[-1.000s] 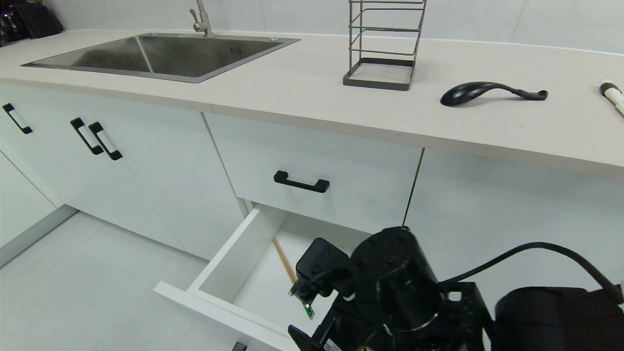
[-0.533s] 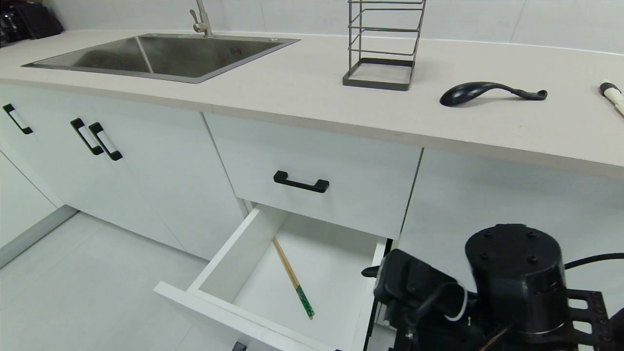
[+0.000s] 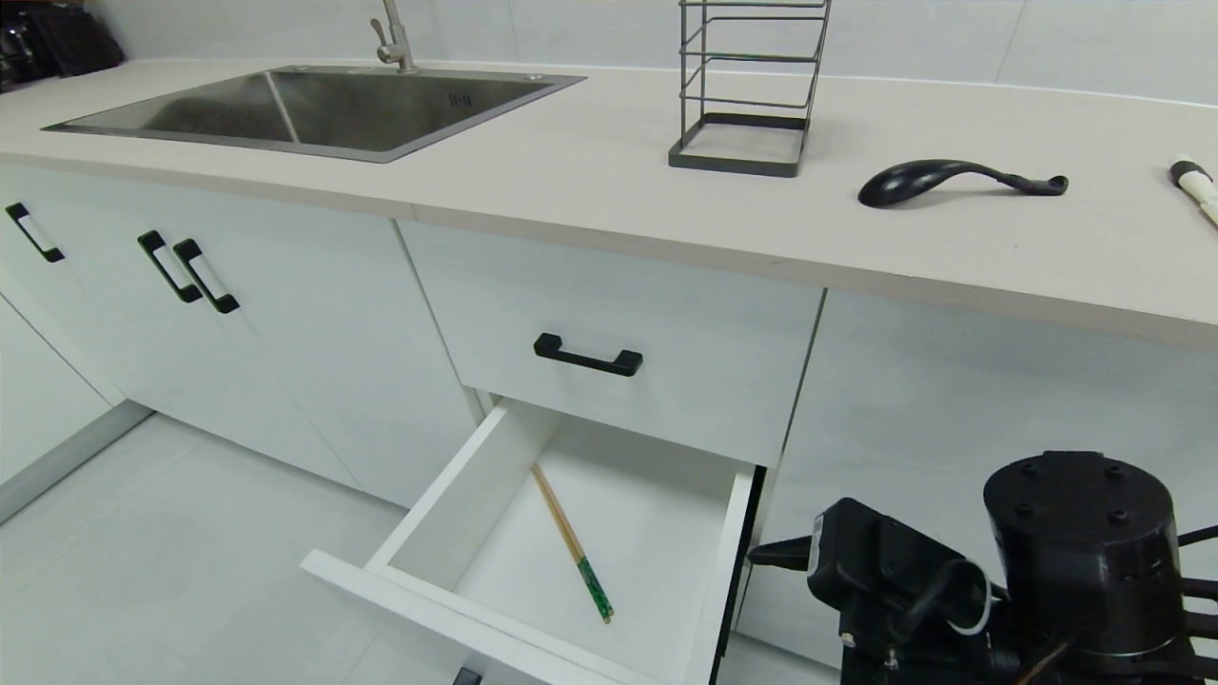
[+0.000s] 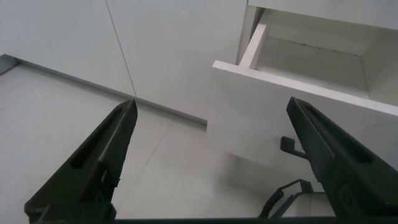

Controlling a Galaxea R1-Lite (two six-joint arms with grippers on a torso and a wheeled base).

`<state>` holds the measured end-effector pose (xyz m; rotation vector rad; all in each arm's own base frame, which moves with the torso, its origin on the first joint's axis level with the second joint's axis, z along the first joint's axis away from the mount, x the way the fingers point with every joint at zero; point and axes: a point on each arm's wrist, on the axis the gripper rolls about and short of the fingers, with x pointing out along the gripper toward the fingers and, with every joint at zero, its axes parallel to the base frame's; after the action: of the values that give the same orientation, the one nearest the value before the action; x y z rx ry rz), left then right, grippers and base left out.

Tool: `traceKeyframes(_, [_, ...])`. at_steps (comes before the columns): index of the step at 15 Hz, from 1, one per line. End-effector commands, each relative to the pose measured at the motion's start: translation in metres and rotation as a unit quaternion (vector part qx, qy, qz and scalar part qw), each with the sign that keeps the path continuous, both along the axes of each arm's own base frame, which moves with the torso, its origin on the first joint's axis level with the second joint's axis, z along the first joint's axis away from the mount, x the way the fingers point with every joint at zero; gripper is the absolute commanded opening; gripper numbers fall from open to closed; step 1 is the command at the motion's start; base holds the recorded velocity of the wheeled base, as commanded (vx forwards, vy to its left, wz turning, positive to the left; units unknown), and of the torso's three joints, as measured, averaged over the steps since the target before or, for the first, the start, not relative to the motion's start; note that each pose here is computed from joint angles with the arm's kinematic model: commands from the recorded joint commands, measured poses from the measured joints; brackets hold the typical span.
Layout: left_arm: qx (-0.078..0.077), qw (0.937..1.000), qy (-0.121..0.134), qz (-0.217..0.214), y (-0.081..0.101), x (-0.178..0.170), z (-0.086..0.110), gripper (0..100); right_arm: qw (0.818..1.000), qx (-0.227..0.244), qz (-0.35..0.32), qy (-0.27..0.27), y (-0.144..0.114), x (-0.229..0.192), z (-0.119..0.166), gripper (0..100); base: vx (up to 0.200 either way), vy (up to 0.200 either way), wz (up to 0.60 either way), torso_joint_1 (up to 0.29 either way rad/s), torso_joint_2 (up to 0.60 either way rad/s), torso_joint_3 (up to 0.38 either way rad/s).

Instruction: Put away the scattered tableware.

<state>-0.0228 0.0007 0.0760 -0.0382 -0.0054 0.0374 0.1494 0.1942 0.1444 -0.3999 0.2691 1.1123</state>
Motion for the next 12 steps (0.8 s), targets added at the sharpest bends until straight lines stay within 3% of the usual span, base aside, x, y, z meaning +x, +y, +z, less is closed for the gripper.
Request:
traceKeyframes(1, [0.0,1.0,-0.001,0.0,0.0,0.0,0.0,100,1.0,0.008,0.002,-0.012,0.011,0.009,-0.017,100,0.0,0.0,0.0,0.0,0.0,0.0])
traceKeyframes(5, [0.0,1.0,-0.001,0.0,0.0,0.0,0.0,100,0.994,0.085,0.002,-0.074,0.033,0.025,-0.036,100,0.0,0.0,0.0,0.0,0.0,0.0])
traceKeyframes(12, [0.0,1.0,0.0,0.0,0.0,0.0,0.0,100,0.993,0.09,0.011,-0.076,0.038,0.02,-0.034,100,0.0,0.0,0.0,0.0,0.0,0.0])
